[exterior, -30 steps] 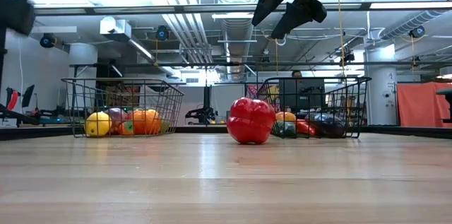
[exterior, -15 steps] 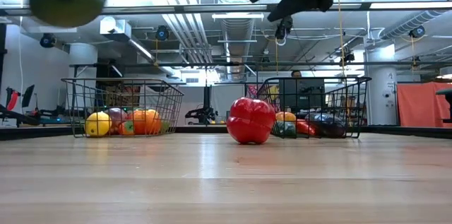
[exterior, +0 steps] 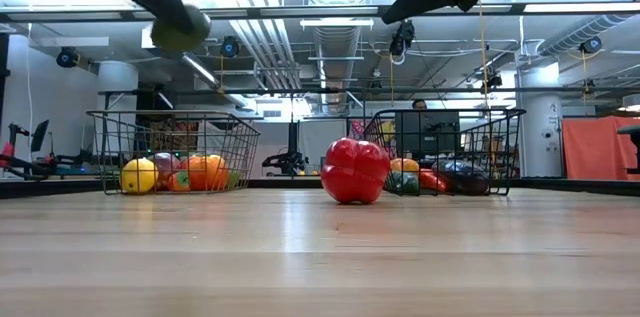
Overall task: Sort produce into baskets
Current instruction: Put the green lime into the left yellow wire basket
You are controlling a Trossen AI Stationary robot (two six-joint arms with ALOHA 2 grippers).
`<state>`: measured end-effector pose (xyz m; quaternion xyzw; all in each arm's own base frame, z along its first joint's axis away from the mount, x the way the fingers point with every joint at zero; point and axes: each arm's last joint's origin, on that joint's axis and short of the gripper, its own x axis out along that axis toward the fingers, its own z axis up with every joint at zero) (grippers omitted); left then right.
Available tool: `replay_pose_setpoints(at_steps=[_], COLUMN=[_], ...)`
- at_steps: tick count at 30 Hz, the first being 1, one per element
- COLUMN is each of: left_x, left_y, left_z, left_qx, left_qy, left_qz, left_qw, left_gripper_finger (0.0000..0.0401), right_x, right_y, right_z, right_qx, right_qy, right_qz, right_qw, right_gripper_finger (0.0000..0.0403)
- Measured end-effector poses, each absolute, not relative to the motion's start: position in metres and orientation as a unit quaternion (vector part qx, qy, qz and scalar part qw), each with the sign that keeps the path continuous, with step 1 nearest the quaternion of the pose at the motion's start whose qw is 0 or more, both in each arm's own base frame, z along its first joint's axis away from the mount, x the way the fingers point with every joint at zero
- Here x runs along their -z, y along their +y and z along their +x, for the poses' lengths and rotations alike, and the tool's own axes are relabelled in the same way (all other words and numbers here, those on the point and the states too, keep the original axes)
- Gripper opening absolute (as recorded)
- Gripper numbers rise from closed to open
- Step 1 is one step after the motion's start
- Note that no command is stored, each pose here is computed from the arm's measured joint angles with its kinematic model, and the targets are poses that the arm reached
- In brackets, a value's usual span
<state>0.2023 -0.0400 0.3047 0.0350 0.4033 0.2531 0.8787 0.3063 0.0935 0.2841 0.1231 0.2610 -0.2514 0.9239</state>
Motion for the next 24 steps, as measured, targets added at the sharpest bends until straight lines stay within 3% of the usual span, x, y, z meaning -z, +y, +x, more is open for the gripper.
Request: replay_pose_setpoints(at_steps=[5, 15, 24], left_x=[-0.307, -0.298, -0.267], left_y=[0.008, 0.094, 0.137], left_z=[0.200, 0.187, 0.195], left_qx=[-0.262, -0.171, -0.102], left_qy=[0.441, 0.510, 0.557], left_qz=[0.033, -0.002, -0.022], left_qw=[0.858, 0.843, 0.824], left_gripper_finger=[0.0201, 0.0210, 0.0212], right_x=[-0.281, -0.272, -0.269], right_y=[0.094, 0.093, 0.093], right_z=[0.307, 0.305, 0.305], right_qx=[0.251, 0.254, 0.255], right_qy=[0.256, 0.255, 0.259], right_qz=[0.127, 0.135, 0.134], right_qw=[0.925, 0.923, 0.922], right_gripper_finger=[0.0301, 0.0301, 0.0302])
